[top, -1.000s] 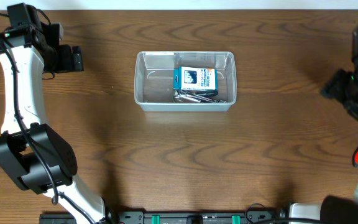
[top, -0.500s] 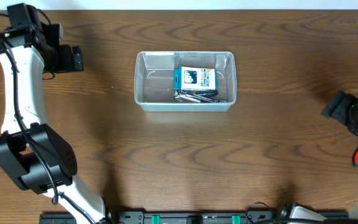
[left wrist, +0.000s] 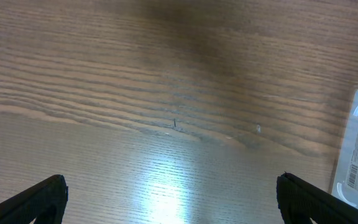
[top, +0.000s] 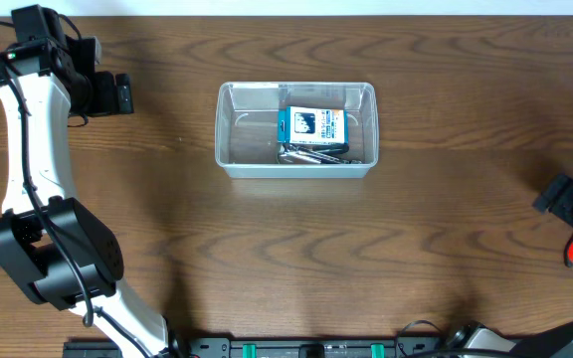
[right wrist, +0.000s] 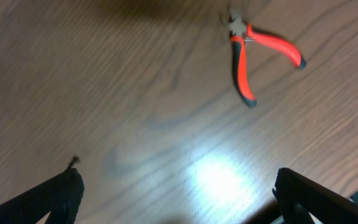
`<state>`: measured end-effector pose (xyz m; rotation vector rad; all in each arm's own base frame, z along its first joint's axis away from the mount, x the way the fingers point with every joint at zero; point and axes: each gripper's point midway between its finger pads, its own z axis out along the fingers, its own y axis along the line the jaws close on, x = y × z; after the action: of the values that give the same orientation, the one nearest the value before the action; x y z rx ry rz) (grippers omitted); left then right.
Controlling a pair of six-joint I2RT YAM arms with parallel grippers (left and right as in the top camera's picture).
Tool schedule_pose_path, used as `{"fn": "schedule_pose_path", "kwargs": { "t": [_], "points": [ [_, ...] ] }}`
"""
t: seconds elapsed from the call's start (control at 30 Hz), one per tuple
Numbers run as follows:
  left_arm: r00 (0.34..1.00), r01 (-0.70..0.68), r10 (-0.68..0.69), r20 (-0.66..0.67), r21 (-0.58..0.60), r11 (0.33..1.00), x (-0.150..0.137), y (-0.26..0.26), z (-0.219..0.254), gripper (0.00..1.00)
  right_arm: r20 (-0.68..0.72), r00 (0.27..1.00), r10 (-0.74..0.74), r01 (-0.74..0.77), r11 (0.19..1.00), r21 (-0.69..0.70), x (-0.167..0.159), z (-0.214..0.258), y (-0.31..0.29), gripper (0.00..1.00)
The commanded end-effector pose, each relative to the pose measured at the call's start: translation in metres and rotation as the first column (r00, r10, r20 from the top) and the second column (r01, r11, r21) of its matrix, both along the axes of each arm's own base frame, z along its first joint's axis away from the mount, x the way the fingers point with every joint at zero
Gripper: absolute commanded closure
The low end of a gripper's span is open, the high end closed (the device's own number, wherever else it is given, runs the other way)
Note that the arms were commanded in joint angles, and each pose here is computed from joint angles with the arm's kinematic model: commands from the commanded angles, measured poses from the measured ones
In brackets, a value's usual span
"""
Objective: Pack container
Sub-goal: 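Lower the open right gripper over the red-handled pliers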
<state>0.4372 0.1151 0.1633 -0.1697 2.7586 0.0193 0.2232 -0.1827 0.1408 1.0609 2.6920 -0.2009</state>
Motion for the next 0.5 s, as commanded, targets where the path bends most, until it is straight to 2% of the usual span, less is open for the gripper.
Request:
{"fn": "schedule_pose_path", "kwargs": {
  "t": [0.0, 0.3, 0.47],
  "points": [
    [1.000, 0.003, -0.002, -0.021, 0.009, 1.000, -0.003, 0.002, -0.006, 0.02, -0.012, 1.000, 0.028, -0.028, 0.999, -0.027, -0.006, -0.006, -0.008, 0.01],
    [1.000, 0.003, -0.002, -0.021, 0.009, 1.000, -0.003, 0.002, -0.006, 0.02, -0.003, 0.999, 0.045, -0.045, 0.998, -0.037, -0.002, -0.010, -0.013, 0.01],
    [1.000, 0.003, -0.002, -0.021, 0.009, 1.000, -0.003, 0.002, -0.006, 0.02, -0.075, 0.996, 0.049, -0.046, 0.998, 0.032, -0.004, -0.033, -0.010, 0.03]
  ]
}}
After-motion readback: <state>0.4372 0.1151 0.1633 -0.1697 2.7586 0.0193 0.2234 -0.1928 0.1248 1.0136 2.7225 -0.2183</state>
